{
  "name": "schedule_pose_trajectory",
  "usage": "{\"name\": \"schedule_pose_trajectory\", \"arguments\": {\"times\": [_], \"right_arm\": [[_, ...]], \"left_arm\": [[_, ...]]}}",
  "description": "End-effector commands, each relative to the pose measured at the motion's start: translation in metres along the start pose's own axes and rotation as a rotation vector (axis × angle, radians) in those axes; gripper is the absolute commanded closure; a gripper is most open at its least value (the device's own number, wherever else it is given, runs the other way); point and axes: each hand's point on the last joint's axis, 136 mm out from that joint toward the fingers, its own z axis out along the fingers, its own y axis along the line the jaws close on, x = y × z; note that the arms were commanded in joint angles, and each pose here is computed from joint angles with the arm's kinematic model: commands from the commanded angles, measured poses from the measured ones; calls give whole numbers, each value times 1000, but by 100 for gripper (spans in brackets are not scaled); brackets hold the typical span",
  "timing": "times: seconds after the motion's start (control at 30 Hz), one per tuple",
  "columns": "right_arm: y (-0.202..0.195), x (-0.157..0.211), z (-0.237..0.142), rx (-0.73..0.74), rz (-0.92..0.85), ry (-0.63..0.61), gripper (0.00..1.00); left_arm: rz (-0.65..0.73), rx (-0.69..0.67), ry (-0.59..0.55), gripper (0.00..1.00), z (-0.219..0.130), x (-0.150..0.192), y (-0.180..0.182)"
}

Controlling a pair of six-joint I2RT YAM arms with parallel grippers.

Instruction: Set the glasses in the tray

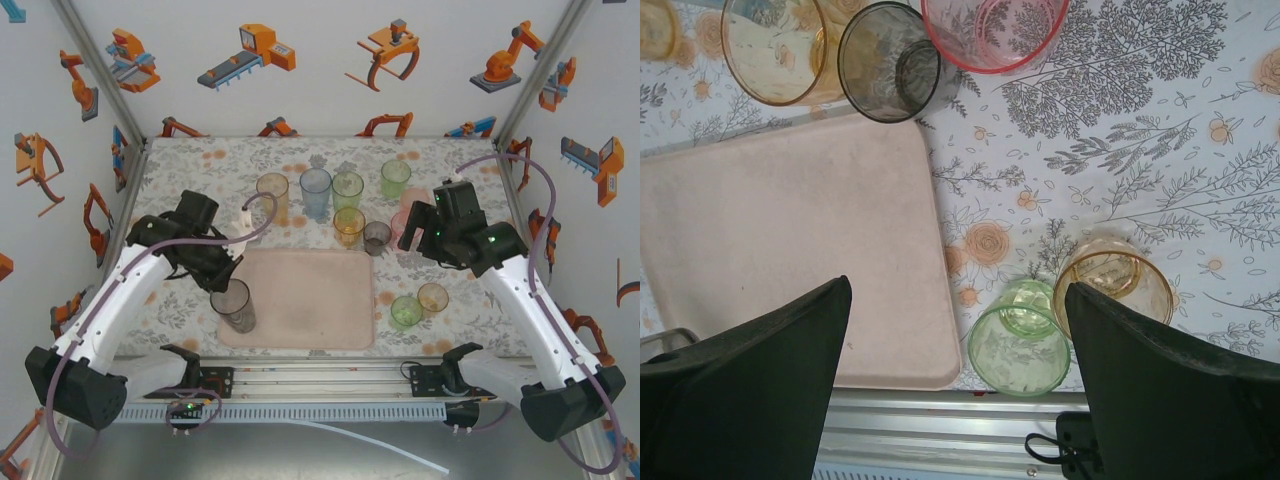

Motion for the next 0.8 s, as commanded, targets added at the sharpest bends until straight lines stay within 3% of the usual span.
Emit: {"name": "schedule_pose_trajectory", "arguments": {"times": [0.0,0.27,0.77], "right_arm": [[9,-10,-4,-25,7,-31,22],[12,-9,-4,-32,10,-35,22],[18,-6,-5,-35,-11,-33,23]], "left_arm": [[46,-10,6,85,3,6,-4],[74,-87,14,86,12,14,5],[81,-70,11,84,23,24,-2]]}}
